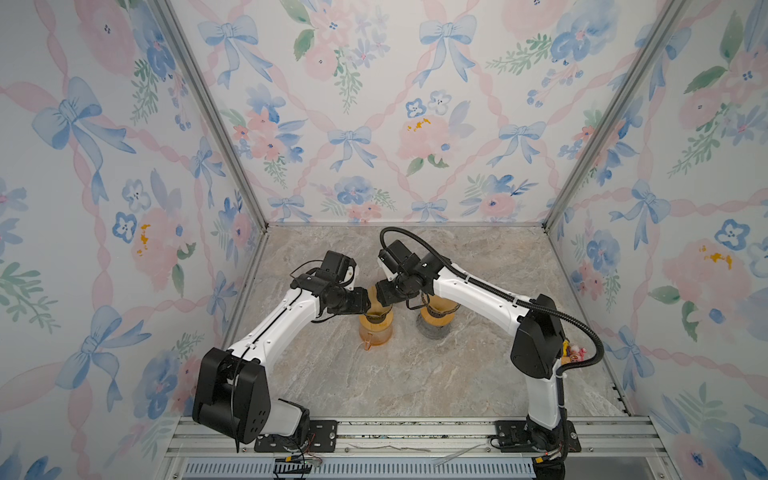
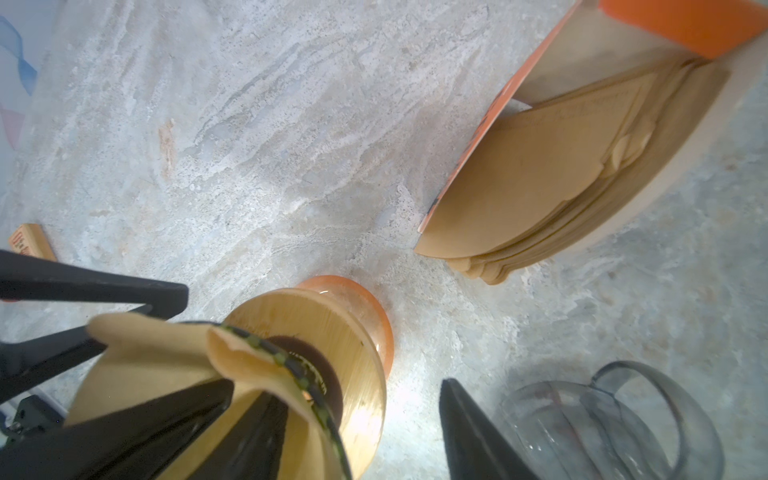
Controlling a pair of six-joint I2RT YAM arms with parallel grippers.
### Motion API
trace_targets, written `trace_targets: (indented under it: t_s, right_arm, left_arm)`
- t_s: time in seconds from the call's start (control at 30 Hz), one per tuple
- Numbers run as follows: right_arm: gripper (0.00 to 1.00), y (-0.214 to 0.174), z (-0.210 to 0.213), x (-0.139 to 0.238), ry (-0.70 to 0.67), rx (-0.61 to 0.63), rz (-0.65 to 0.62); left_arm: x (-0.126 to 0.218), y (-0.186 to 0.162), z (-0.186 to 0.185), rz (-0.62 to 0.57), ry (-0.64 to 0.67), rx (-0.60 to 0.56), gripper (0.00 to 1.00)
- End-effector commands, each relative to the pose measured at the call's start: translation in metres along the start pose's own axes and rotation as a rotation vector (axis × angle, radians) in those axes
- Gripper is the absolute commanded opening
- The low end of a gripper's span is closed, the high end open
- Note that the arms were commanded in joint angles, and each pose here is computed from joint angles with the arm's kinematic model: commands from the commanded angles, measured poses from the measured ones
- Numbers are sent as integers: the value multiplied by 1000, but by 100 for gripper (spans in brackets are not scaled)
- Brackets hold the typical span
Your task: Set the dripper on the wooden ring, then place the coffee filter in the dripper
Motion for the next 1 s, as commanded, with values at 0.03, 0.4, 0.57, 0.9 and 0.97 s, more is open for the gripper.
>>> trace_targets:
  t_s: [0.03,0.4,0.57,0.9,0.97]
  right_arm:
    - [61,7,3,12,36,-7,-26]
    - [61,7,-7,-6,-34,-21,3]
    - [61,9,-10,-5,-57,-15,-3]
    - [60,9,7,20,53,9,-53]
    - [61,7,8,25,71,6,-53]
  left_arm:
    - [1,1,-1,14,2,14,56]
    - [1,-2,-1,14,3,14,56]
    - [1,-1,-1,13,4,14,56]
    - [1,-1,-1,13,5,13,56]
    - [1,-1,-1,13,4,13,56]
Point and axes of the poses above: each gripper's point midway between its finger pads, its own x axis back along the fingers, its own z axis along the line the jaws close on, y = z × x, the point moved 4 cm from there along x, back along the fingers, and after that the axes turned 5 degrees about -x, right-handed, at the moved point
